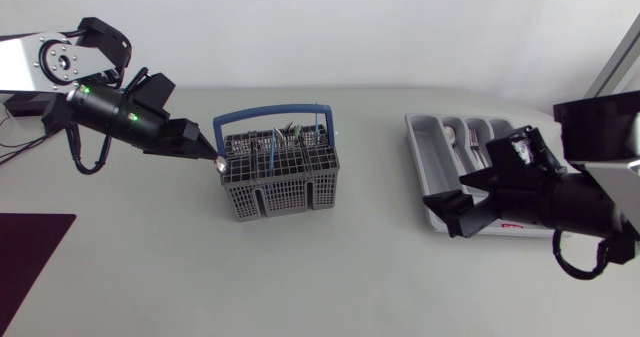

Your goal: Unload the cutlery basket into the drawer organizer.

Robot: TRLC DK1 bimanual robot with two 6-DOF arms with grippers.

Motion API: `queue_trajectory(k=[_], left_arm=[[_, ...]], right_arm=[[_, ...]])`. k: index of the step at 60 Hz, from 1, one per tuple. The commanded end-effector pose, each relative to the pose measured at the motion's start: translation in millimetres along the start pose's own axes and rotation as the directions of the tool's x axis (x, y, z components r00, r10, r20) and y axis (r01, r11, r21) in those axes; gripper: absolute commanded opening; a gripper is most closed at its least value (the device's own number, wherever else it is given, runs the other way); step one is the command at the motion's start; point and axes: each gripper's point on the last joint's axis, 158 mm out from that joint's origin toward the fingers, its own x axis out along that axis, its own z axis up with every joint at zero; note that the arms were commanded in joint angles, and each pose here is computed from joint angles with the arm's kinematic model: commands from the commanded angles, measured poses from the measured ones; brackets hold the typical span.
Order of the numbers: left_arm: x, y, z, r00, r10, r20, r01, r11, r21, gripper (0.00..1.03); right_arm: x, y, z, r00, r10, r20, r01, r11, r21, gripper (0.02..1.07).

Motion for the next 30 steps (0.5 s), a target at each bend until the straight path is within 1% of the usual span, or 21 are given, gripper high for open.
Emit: queue_trajectory(k=[1, 3, 4, 10, 17, 21, 25, 30], left_arm=[[4, 3, 4, 1.0, -0.022, -0.011, 0.022, 1.0, 0.003, 0.65], [6, 3, 4, 1.0, -0.026, -0.016, 0.027, 1.0, 0.001, 0.63], [8, 3, 4, 0.999, -0.035, -0.018, 0.035, 0.999, -0.001, 0.6], [13, 3, 2, 0.998, -0.047, -0.03, 0.047, 0.999, -0.009, 0.53], [16, -1, 2, 0.997, -0.075, -0.033, 0.075, 0.997, -0.012, 0.41], [18, 0, 2, 0.996, -0.079, -0.038, 0.078, 0.997, -0.015, 0.41], [21, -4, 3, 0.994, -0.107, -0.039, 0.106, 0.994, -0.02, 0.36], [26, -6, 1, 0.991, -0.118, -0.058, 0.117, 0.993, -0.024, 0.32]], right_arm=[[4, 9, 7, 0.999, 0.032, -0.015, -0.032, 0.999, -0.032, 1.02], [6, 13, 9, 0.999, 0.041, -0.018, -0.042, 0.998, -0.037, 1.02], [8, 14, 9, 0.999, 0.045, -0.023, -0.046, 0.998, -0.039, 1.02], [15, 20, 9, 0.998, 0.057, -0.035, -0.059, 0.997, -0.041, 1.02], [21, 22, 6, 0.997, 0.063, -0.047, -0.064, 0.997, -0.04, 1.02], [22, 22, 5, 0.997, 0.063, -0.052, -0.065, 0.997, -0.039, 1.02], [22, 22, 4, 0.996, 0.064, -0.055, -0.066, 0.997, -0.039, 1.02], [23, 22, 3, 0.997, 0.063, -0.053, -0.065, 0.997, -0.039, 1.02]])
